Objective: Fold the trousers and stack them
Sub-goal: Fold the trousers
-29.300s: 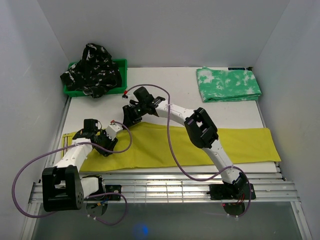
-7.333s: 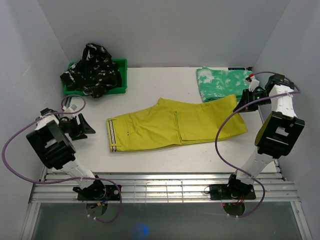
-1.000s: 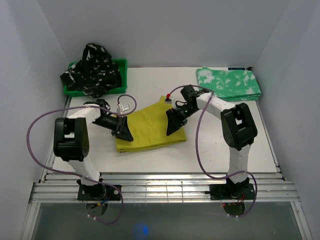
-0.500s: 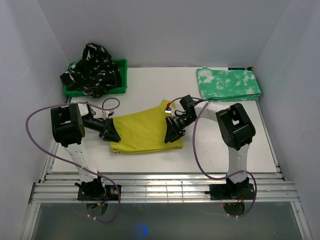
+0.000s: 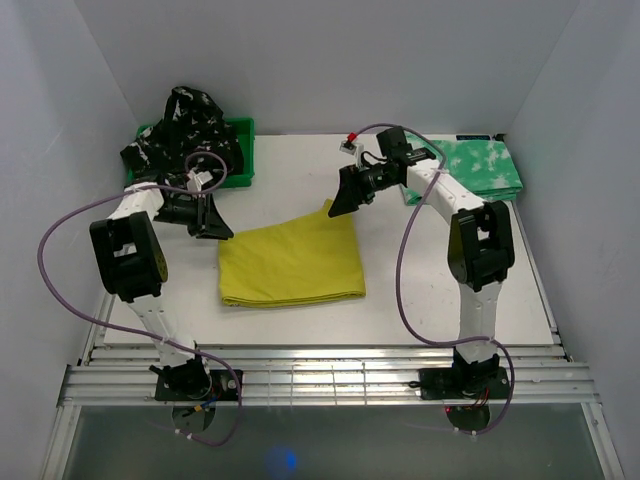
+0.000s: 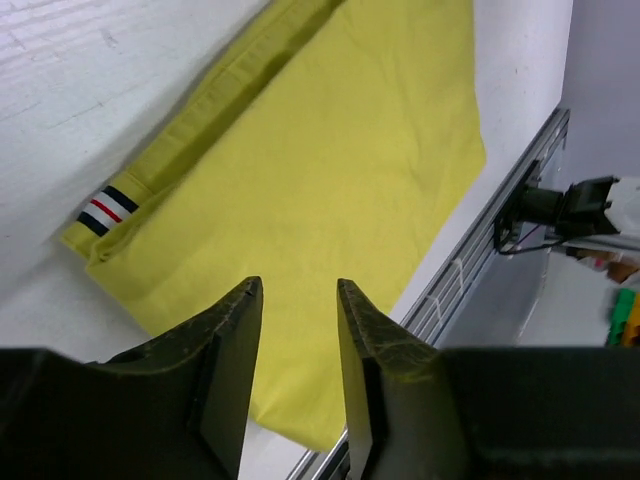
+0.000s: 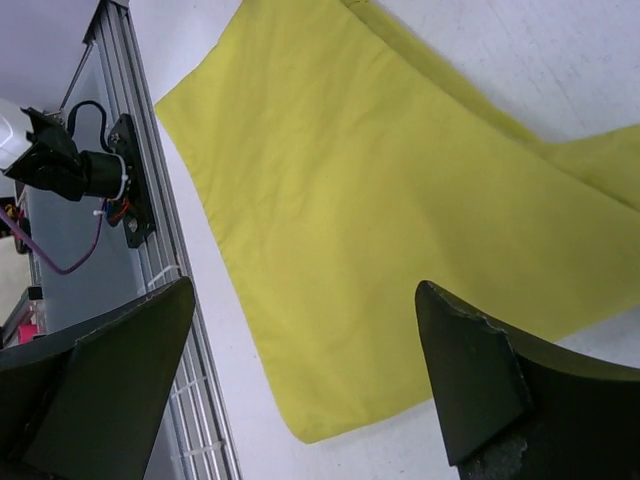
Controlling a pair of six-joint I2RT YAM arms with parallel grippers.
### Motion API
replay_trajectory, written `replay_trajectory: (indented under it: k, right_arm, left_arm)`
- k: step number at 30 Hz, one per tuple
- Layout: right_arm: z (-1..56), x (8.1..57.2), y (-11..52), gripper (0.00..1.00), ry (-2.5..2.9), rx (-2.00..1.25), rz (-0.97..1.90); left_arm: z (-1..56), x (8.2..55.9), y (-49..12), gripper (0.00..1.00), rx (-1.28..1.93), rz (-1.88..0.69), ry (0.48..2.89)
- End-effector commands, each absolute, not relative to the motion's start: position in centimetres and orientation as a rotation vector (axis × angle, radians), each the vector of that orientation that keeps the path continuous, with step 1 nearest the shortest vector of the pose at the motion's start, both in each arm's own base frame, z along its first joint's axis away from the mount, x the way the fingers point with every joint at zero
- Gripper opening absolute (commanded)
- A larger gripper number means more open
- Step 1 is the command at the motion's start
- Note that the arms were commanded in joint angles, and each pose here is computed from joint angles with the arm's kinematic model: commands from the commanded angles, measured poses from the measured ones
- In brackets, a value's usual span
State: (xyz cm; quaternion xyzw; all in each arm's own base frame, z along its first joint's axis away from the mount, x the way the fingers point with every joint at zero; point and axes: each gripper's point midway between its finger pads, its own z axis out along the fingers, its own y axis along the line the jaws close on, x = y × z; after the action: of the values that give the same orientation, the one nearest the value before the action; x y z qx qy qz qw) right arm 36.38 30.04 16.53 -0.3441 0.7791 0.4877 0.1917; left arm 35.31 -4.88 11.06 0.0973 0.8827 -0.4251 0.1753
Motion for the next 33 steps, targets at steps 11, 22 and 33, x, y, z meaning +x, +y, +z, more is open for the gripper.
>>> replay_trajectory:
  k: [11,22,33]
  right_arm:
    - [3.6,43.2,30.6,0.92,2.394,-0.924,1.154]
    - [13.0,49.4,27.8,0.93,2.161,-0.934,0.902]
    - [27.3,43.2,21.1,0.90,1.833,-0.935,0.434]
  left_arm:
    - [2.6,40.7,-3.8,0.37,0.014,-1.177,2.588]
    - [11.1,48.1,-4.1,0.59,0.245,-0.923,2.358]
    - [25.5,43.7,2.2,0.98,0.138,-0.200,2.040]
